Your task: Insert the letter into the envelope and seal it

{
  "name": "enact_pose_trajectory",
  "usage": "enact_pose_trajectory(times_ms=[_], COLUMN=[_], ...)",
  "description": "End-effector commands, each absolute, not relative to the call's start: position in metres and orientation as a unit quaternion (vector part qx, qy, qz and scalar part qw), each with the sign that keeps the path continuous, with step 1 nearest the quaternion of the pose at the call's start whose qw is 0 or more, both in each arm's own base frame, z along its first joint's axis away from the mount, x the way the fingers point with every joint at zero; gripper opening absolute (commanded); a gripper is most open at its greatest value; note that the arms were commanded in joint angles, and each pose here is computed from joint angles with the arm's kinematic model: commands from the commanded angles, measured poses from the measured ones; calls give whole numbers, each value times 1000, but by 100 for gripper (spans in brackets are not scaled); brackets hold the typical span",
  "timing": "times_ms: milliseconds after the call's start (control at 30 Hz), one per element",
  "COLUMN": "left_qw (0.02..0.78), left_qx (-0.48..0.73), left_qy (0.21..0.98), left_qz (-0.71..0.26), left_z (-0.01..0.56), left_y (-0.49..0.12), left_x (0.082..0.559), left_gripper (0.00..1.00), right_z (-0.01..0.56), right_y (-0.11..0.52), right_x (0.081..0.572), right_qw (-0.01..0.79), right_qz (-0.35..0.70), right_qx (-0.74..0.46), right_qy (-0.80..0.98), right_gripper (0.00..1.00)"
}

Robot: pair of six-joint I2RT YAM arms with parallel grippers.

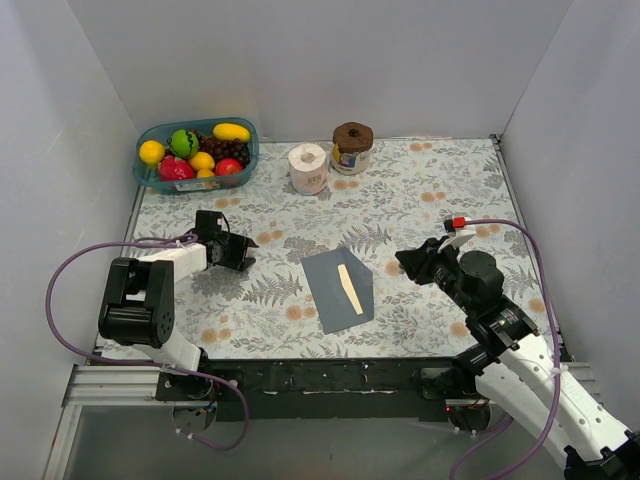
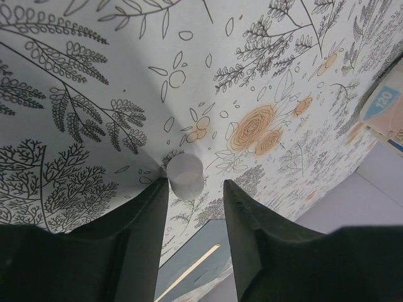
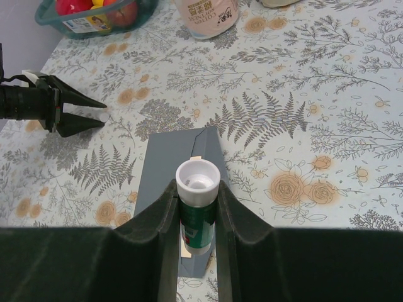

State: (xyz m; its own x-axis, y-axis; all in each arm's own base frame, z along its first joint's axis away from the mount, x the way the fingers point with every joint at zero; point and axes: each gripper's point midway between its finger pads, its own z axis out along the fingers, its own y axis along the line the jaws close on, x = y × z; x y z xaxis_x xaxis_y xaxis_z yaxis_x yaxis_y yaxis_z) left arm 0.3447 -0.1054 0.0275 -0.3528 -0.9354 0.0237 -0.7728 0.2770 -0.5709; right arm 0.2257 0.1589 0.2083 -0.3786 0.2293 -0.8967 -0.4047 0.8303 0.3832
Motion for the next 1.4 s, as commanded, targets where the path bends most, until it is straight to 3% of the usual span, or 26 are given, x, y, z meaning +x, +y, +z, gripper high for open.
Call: enact_pose_trajectory(times_ms=[0, 467, 767, 1000, 1267, 1367], left_qw=[109, 99, 119, 251, 510, 532], left_qx=[-605, -606, -588, -482, -294, -256], left_qy=[763, 765, 774, 813, 800, 799], left_qz=[-202, -197, -200, -208, -119, -113], left_z=[-6, -14, -7, 52, 136, 131], left_y=[-95, -94, -91, -80, -91, -105], left_x=[315, 307, 312, 362, 398, 396], left_gripper=[40, 25, 1, 0, 0, 0], right_z=[229, 231, 230, 226, 224, 226], right_y=[156, 156, 155, 158, 164, 165], right_x=[229, 229, 229, 228, 228, 228], right_qw=[583, 584, 583, 576, 566, 564], right_qz=[285, 285, 284, 289, 296, 298], right_qx=[-55, -56, -56, -59, -66, -71], right_qy=[759, 758, 759, 763, 766, 767], right_gripper=[1, 1, 1, 1, 1, 1])
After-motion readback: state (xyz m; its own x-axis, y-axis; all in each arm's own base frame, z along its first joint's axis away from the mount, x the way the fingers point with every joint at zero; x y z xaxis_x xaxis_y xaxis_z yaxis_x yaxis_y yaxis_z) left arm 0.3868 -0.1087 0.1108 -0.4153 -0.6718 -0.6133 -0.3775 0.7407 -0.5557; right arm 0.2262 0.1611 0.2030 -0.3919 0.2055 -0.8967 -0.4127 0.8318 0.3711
